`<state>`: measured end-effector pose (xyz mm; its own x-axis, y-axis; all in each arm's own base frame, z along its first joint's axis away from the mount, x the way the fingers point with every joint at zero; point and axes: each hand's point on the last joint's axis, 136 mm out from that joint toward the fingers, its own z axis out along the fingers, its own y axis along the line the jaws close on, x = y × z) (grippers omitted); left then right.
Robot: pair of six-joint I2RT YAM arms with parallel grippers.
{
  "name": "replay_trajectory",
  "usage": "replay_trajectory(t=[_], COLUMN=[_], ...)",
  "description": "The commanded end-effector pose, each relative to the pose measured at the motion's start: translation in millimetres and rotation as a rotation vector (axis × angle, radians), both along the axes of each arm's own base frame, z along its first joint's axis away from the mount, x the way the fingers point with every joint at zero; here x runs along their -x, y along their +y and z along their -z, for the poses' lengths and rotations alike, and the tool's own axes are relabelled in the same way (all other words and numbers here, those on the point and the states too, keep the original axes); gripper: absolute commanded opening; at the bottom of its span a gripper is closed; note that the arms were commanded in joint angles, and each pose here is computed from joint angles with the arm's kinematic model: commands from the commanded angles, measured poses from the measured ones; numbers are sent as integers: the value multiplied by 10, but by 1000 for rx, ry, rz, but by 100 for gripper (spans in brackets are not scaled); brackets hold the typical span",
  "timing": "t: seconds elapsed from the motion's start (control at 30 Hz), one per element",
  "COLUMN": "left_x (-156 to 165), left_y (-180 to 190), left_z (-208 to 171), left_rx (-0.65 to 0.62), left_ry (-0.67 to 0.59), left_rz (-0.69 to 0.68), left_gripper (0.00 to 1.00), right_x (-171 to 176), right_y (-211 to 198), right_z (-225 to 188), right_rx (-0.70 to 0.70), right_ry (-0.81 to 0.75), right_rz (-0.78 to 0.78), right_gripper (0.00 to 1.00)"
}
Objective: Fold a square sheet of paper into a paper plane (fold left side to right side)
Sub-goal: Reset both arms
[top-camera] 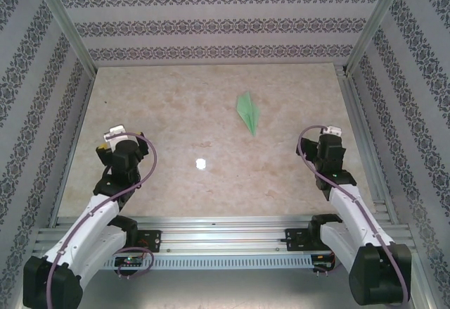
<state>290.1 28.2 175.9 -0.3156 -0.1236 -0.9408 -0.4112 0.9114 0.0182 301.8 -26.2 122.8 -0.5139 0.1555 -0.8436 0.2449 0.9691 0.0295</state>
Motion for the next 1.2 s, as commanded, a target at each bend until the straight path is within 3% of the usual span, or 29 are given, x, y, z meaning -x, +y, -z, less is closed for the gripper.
replay_trajectory(t=[0.0,0.2,0.33,0.43,0.57,0.63,0.8,0.87,0.93,1.17], left_x=[-188,-384,-497,-609,-769,-858,-962,-1036,-1107,-1116], left_y=[-85,-164,-110,-82,-94,-144,-159,-259,-292,-297], left_z=[-42,107,191,290,370,385,525,662,725,701], left_rx=[-28,-34,-2,1,-3,-29,-25,-24,-19,-29], left_ry=[-65,-69,-105,-108,-114,-99,-137,-93,-41,-58], left_rz=[72,141,149,157,176,217,267,329,346,348], left_gripper=[100,100,100,100,100,100,100,100,100,100], right_x=[-334,-593,-873,-983,-974,-912,-999,-998,-999,-984], right_y=[-63,58,121,159,93,14,20,26,22,19], right_z=[-324,-107,-269,-205,-105,-24,-61,-71,-66,-73], right_rx=[65,62,69,100,83,74,62,61,62,74], right_ry=[-216,-237,-336,-309,-417,-359,-367,-384,-376,-381], right_rz=[-6,-92,-147,-190,-166,-137,-146,-147,-146,-134], right_gripper=[98,98,98,98,98,98,98,98,98,98])
